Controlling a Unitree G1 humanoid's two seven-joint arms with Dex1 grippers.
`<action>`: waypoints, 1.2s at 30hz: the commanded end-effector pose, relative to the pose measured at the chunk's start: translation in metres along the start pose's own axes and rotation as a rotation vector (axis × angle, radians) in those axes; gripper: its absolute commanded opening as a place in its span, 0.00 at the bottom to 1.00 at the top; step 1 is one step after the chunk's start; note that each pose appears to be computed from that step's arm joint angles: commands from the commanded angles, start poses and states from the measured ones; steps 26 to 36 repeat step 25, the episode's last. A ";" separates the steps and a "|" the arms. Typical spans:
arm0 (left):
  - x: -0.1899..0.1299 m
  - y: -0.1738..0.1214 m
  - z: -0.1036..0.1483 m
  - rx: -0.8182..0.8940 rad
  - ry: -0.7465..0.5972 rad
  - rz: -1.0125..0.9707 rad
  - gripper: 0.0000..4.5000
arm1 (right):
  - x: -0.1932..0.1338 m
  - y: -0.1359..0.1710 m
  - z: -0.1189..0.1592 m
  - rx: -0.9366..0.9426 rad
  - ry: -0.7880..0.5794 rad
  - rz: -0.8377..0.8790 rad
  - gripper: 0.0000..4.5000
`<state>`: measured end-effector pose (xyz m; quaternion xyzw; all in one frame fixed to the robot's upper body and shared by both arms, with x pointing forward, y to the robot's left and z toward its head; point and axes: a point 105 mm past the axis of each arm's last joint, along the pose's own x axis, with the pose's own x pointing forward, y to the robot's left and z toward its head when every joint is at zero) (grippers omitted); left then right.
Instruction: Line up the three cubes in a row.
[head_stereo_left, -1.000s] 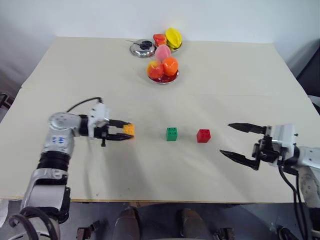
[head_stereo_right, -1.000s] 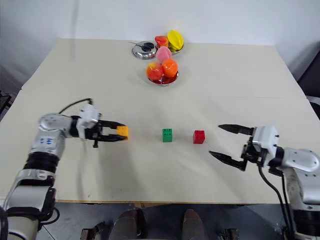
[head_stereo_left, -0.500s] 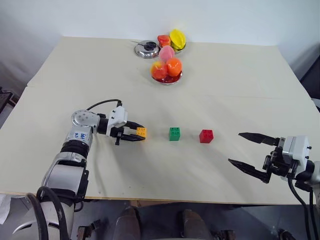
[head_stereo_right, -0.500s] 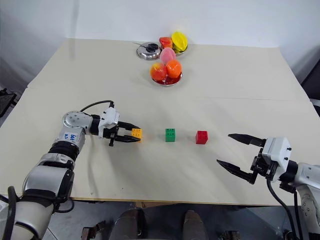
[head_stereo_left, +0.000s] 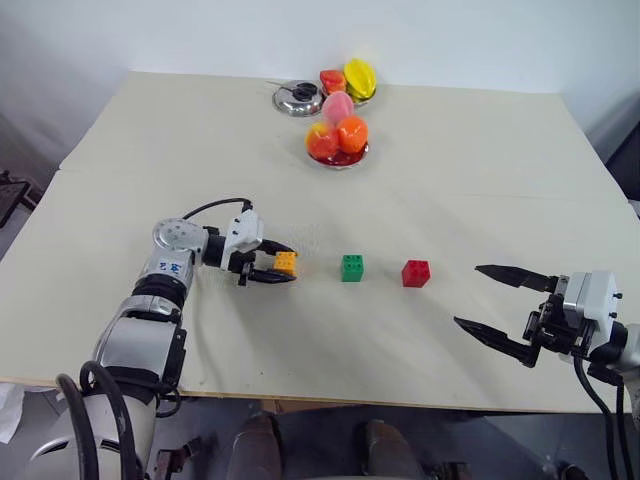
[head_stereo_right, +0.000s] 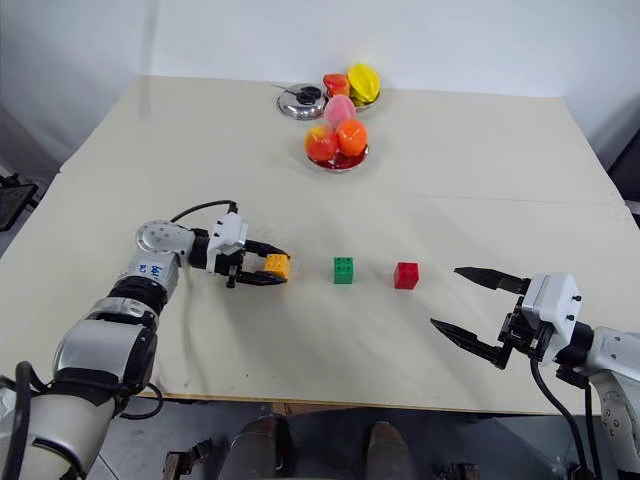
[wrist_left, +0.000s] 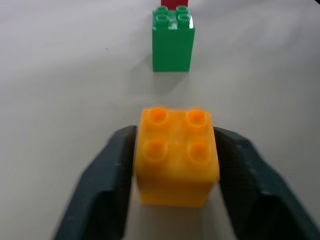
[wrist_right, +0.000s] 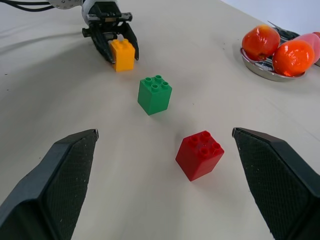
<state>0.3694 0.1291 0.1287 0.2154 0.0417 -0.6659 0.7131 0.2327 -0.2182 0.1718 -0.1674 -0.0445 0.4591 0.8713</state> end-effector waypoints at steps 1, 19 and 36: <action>-0.017 0.005 0.008 0.043 -0.025 0.046 0.81 | 0.000 0.002 0.009 -0.019 -0.026 0.008 1.00; -0.146 -0.082 -0.009 -0.029 0.085 0.239 0.88 | -0.053 -0.031 -0.022 -0.064 0.137 0.044 1.00; -0.162 -0.094 -0.005 -0.013 0.101 0.412 0.88 | -0.054 -0.036 -0.035 -0.063 0.153 0.055 1.00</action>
